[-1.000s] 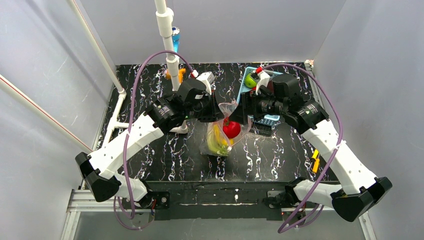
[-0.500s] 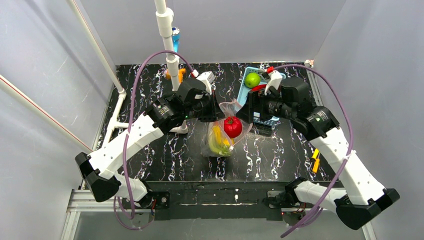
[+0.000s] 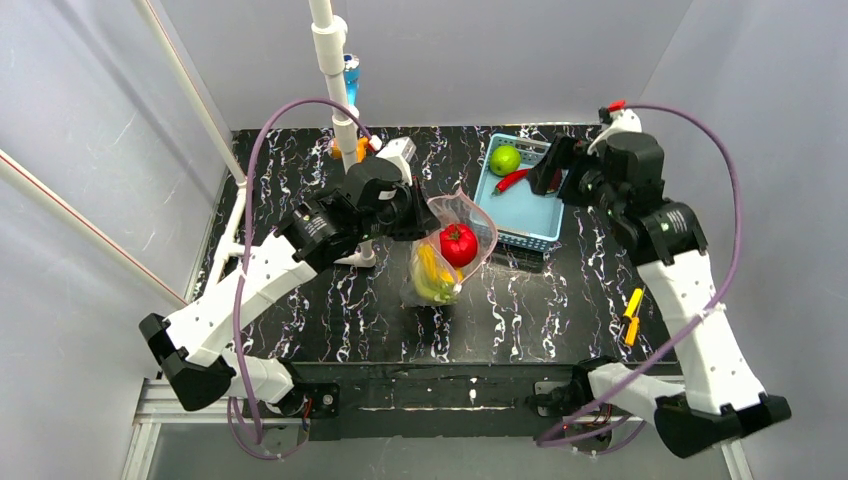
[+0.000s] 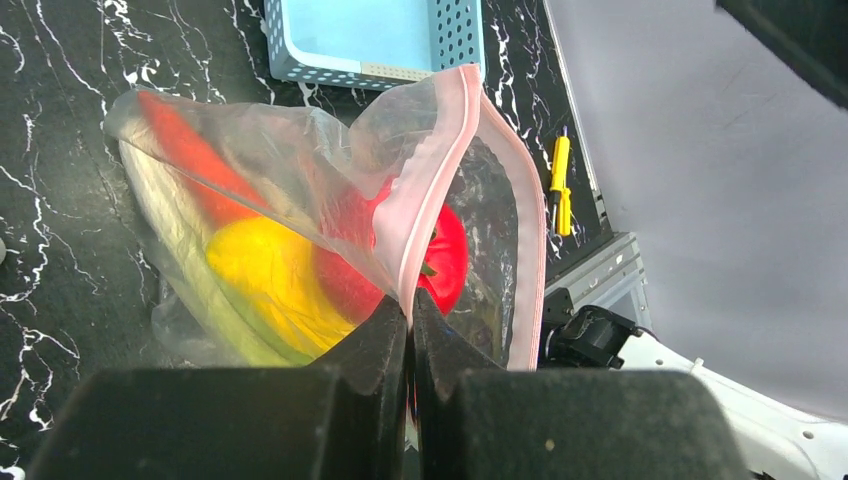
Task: Place the food in the zip-top bag and seal the zipper
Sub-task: Pick up the fake vegetable from the bin, then place the fake vegetable in the zipper food storage bag.
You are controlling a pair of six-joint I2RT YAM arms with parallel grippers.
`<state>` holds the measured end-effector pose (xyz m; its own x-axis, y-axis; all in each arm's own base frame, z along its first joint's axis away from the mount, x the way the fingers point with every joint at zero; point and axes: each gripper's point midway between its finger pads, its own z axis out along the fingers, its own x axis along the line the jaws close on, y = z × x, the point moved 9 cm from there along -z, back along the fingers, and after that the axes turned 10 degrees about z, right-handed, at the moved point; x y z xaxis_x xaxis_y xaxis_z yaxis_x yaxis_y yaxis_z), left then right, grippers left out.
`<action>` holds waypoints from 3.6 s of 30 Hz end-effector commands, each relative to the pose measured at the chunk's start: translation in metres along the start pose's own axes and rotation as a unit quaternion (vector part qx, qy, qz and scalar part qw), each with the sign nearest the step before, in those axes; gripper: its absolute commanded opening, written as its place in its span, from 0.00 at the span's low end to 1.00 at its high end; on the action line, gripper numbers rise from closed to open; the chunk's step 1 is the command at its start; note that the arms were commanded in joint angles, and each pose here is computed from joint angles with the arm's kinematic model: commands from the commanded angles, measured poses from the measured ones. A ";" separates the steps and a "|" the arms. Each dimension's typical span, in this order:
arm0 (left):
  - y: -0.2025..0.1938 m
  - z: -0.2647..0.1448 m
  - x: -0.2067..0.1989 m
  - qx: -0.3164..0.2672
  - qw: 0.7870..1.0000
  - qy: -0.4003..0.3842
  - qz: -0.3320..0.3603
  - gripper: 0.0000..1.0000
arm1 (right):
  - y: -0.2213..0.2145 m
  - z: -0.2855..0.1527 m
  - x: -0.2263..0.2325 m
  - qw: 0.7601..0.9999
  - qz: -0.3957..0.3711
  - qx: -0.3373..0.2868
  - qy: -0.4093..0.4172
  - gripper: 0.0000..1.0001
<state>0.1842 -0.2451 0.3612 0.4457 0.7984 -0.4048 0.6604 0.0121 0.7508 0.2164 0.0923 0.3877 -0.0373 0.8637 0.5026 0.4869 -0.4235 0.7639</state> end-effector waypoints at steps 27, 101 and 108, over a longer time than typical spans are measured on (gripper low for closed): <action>0.007 -0.014 -0.001 -0.009 1.000 0.006 -0.016 0.00 | -0.037 0.302 -0.062 0.972 0.074 0.124 -0.185 0.87; 0.003 -0.010 0.016 -0.030 0.997 0.043 0.049 0.00 | -0.064 -0.046 0.049 0.843 -0.027 0.370 0.390 0.11; 0.006 -0.014 0.015 -0.035 0.998 0.034 0.046 0.00 | -0.077 -0.069 0.059 0.773 -0.015 0.428 0.468 0.12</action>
<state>0.1874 -0.2326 0.3492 0.4490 0.8445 -0.2920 0.6293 -0.0669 0.7742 0.1363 0.1558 0.3761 -0.4823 0.2768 0.8312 0.8755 0.1857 0.4461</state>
